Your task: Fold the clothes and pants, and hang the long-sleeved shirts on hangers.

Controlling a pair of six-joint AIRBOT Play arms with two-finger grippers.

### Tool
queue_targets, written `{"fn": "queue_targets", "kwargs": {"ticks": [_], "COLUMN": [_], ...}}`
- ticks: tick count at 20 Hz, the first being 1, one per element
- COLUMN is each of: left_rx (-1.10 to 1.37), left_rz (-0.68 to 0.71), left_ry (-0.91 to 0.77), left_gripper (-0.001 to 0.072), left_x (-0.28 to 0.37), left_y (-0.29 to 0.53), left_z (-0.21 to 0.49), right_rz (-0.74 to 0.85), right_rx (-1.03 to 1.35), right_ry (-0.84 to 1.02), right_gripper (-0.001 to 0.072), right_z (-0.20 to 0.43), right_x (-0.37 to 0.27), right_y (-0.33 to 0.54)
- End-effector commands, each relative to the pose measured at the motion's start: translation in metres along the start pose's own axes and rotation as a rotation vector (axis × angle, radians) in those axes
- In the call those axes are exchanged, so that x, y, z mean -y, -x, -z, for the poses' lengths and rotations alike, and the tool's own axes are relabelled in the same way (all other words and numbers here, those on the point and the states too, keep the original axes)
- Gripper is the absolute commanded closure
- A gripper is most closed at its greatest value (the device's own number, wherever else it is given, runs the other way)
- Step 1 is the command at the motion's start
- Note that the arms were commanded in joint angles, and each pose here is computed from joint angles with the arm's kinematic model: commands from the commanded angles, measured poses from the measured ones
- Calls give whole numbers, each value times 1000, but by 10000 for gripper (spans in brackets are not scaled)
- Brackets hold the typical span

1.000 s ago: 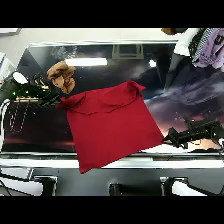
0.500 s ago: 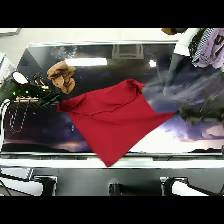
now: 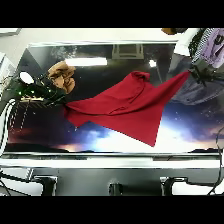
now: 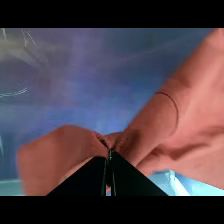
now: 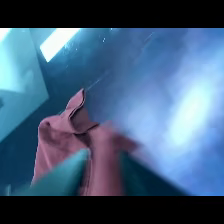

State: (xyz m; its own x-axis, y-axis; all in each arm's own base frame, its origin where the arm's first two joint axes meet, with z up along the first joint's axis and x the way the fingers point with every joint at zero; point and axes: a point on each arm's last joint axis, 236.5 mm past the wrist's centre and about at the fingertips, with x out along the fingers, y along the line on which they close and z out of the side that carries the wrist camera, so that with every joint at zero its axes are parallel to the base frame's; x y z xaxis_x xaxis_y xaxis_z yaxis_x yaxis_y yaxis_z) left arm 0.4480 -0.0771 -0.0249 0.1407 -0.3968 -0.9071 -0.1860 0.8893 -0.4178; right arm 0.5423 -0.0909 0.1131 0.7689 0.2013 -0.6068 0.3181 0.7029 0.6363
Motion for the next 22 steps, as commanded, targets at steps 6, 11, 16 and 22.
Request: {"fn": "queue_targets", "kwargs": {"ticks": [6, 11, 16, 22], "left_rx": [-48, -45, -45, -28], "left_rz": [-5, -5, -4, -3], "left_ry": [-6, -6, -6, -6], "left_gripper": [693, 693, 693, 693], "left_x": [3, 3, 3, 3], "left_y": [-1, -2, -2, -2], "left_z": [12, 11, 11, 7], "right_rz": [86, 35, 84, 113], "right_rx": [-348, -517, -705, -718], "right_ry": [84, -172, -214, -215], "right_gripper": [229, 229, 232, 231], "right_z": [71, 220, 357, 375], "right_x": [65, 102, 118, 122], "right_y": [84, 81, 73, 69]}}
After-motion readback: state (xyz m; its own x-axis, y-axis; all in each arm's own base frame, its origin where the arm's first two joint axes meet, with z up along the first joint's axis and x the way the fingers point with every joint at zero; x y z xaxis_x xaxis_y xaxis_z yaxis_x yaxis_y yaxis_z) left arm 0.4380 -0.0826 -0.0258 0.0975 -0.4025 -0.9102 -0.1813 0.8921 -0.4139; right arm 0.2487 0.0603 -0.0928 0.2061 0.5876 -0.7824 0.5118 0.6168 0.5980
